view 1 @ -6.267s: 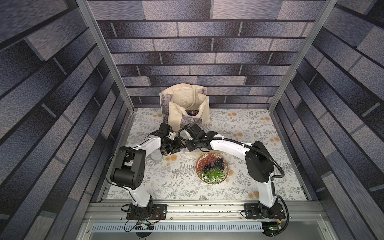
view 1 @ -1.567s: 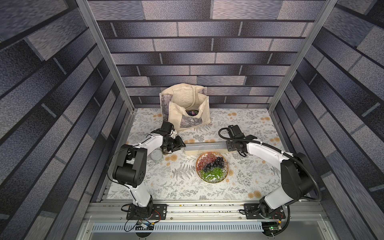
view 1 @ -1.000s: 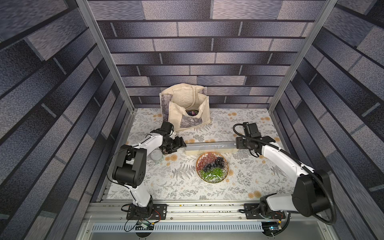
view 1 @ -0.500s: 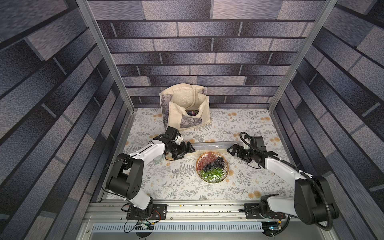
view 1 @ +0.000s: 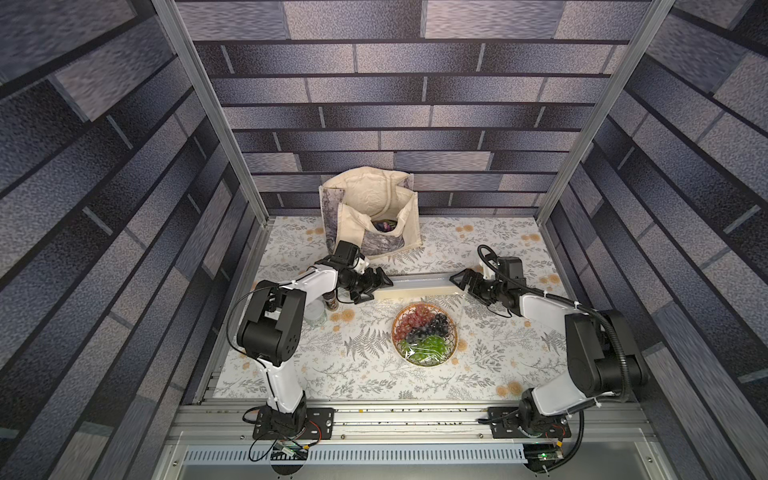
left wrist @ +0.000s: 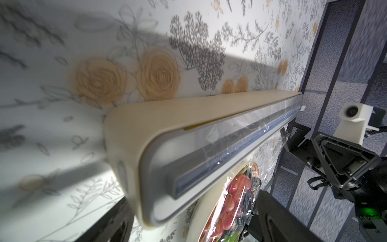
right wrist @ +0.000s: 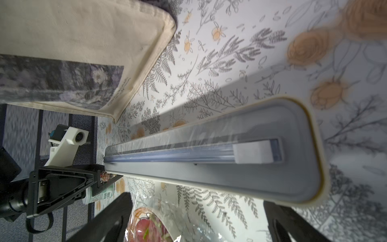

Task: Wrap the plate with plastic wrap
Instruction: Move the plastic wrap cutting box to the center of the board, then cover the plate with plastic wrap.

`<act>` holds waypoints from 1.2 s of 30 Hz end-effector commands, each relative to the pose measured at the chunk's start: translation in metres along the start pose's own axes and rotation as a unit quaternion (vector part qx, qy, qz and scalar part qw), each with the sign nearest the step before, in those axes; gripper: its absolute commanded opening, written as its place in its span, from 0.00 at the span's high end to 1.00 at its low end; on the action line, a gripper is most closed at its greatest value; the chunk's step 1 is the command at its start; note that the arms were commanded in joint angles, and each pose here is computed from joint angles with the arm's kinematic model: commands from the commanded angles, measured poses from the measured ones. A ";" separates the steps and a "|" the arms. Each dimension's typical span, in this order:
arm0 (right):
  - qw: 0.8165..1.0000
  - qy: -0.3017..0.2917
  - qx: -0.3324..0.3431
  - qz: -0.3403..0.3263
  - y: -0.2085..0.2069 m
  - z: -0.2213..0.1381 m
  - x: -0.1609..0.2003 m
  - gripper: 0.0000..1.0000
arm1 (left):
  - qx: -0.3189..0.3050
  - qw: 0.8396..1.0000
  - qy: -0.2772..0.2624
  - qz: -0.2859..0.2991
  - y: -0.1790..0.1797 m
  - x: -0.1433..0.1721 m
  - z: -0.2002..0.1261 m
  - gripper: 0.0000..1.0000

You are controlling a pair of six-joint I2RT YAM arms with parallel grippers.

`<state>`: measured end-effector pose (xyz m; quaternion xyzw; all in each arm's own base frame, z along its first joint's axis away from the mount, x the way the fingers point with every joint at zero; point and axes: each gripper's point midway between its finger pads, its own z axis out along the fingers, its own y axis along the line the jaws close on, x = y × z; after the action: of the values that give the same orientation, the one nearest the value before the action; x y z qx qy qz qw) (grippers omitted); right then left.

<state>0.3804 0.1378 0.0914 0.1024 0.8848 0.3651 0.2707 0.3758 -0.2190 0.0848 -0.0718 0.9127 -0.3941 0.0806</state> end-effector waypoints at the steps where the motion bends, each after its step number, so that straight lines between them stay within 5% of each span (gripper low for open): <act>1: 0.999 -0.025 -0.002 -0.035 0.008 -0.006 -0.020 0.01 | -0.006 1.000 -0.015 0.027 -0.004 -0.014 -0.012 0.09; 7: 0.996 -0.008 0.035 -0.085 0.011 -0.048 0.008 0.05 | -0.016 0.996 -0.006 0.088 -0.020 0.022 -0.027 0.12; 14: 0.994 0.029 -0.088 -0.056 0.055 -0.060 0.057 0.31 | 0.053 0.976 0.043 0.206 -0.081 0.082 -0.017 0.13; 24: 0.992 0.054 -0.103 -0.041 0.065 -0.019 0.070 0.24 | 0.048 0.968 0.079 0.235 -0.096 0.087 0.031 0.14; 36: 0.990 0.110 -0.082 -0.020 0.045 -0.002 0.098 0.19 | 0.000 0.976 0.081 0.203 -0.057 0.080 0.044 0.14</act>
<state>0.3024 0.2008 0.0901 0.0276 0.8770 0.4357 0.2006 0.3054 -0.3142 0.0982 0.1510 0.9057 -0.3883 0.0782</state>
